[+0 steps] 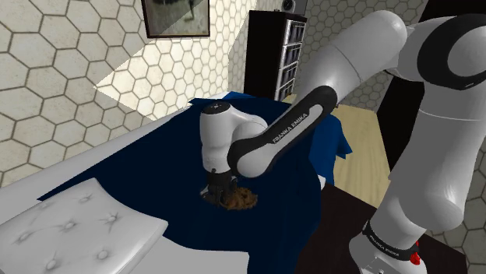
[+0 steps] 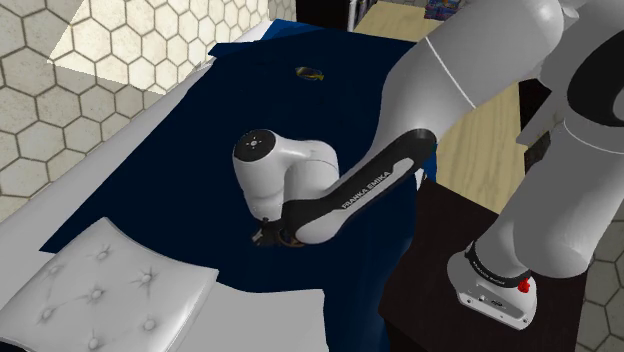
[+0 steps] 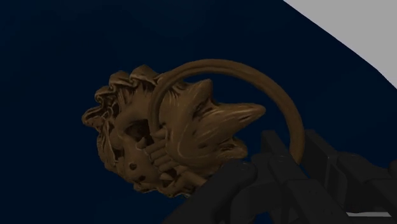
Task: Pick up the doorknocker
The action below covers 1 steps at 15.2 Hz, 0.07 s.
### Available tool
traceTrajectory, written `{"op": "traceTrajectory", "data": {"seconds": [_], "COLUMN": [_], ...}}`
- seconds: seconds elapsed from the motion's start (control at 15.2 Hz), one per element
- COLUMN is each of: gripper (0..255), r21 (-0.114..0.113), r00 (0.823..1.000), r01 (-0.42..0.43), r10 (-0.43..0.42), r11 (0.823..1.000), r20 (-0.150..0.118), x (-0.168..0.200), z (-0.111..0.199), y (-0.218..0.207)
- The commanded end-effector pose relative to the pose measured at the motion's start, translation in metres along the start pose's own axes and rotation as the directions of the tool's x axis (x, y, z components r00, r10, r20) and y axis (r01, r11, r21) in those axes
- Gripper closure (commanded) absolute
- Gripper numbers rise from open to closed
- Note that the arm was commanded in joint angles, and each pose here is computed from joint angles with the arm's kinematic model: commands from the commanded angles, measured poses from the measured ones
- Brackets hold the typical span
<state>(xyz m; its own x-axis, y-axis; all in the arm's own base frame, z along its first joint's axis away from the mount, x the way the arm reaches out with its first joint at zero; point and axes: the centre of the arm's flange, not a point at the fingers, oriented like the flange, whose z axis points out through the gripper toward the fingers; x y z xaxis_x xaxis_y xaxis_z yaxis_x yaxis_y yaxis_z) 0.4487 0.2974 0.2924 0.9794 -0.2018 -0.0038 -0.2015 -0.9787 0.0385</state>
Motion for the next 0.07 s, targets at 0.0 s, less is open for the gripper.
{"op": "traceTrajectory", "data": {"seconds": [0.0], "gripper": [255], "r21": [0.000], "r00": [1.000], "r01": [0.000], "r10": [0.000], "r11": [1.000], "r20": [0.000], "x": [0.0005], "z": [-0.0037], "y": [0.0003]}}
